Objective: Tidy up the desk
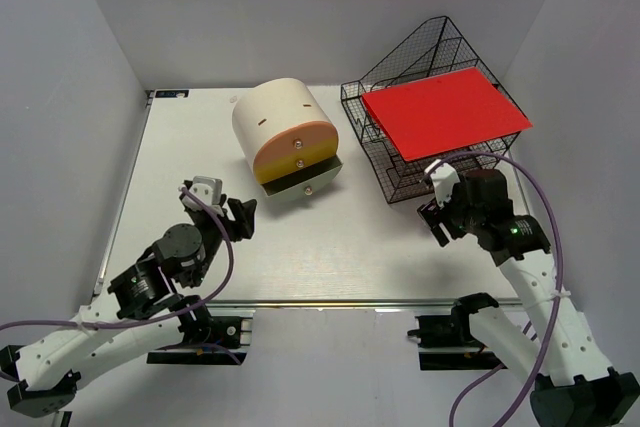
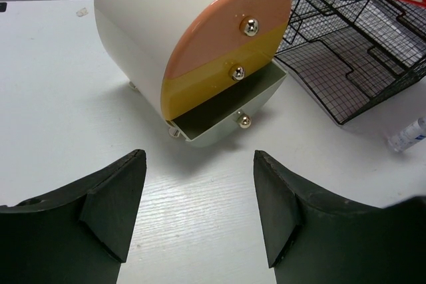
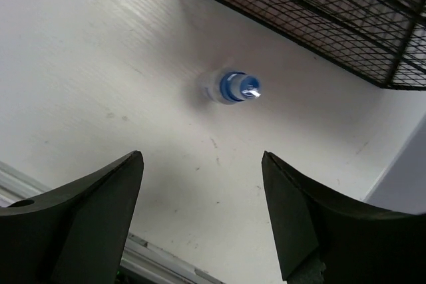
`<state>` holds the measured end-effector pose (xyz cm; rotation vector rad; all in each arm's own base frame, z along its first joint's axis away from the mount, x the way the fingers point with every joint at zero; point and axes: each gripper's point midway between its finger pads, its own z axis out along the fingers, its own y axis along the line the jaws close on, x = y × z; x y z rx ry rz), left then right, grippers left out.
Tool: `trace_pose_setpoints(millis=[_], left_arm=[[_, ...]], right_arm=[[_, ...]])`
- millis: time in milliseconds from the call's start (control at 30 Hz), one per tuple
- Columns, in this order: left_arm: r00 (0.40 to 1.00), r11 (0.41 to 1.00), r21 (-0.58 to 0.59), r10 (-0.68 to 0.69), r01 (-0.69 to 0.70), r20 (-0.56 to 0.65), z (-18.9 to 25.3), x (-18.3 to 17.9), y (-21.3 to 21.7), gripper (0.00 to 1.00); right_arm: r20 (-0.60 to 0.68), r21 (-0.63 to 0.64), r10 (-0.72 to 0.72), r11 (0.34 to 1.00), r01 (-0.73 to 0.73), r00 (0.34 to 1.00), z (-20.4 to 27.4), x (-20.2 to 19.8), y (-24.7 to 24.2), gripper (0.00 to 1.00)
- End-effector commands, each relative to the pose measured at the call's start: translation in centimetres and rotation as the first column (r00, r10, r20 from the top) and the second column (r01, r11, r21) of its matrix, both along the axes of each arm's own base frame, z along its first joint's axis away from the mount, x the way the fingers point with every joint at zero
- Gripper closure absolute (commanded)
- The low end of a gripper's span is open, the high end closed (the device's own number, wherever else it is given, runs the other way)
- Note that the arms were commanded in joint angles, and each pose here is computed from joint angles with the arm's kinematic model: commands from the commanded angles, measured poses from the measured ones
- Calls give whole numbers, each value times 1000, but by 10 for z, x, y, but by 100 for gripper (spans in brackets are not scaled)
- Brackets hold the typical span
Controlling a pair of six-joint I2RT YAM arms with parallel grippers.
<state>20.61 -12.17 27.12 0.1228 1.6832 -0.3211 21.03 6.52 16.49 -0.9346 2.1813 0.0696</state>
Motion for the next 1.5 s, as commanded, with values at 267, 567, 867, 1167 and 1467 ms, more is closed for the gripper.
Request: trace_pose_setpoints(millis=[267,567,867,1167,1467], left_arm=[[999,999,40,30,-30,-21,-10,6,0,24],[999,999,38,38,-37,-16,-9,5,2,24],[999,999,34,41,-40,-15,-9,5,3,25],[999,998,40,41,-40,-18,-10,6,2,25],[999,999,39,30,-29,-16,-10,5,0,25]], right_arm=[[102,-56,-40,997,46,994,-23,36,-9,29],[126,-41,-9,999,15,992,-33,56,0,30],[91,-52,2,999,2,996,-57,62,0,34],[79,-64,20,998,-15,997,-73,64,1,42],[33,-52,46,998,-44,998,-83,64,4,65]])
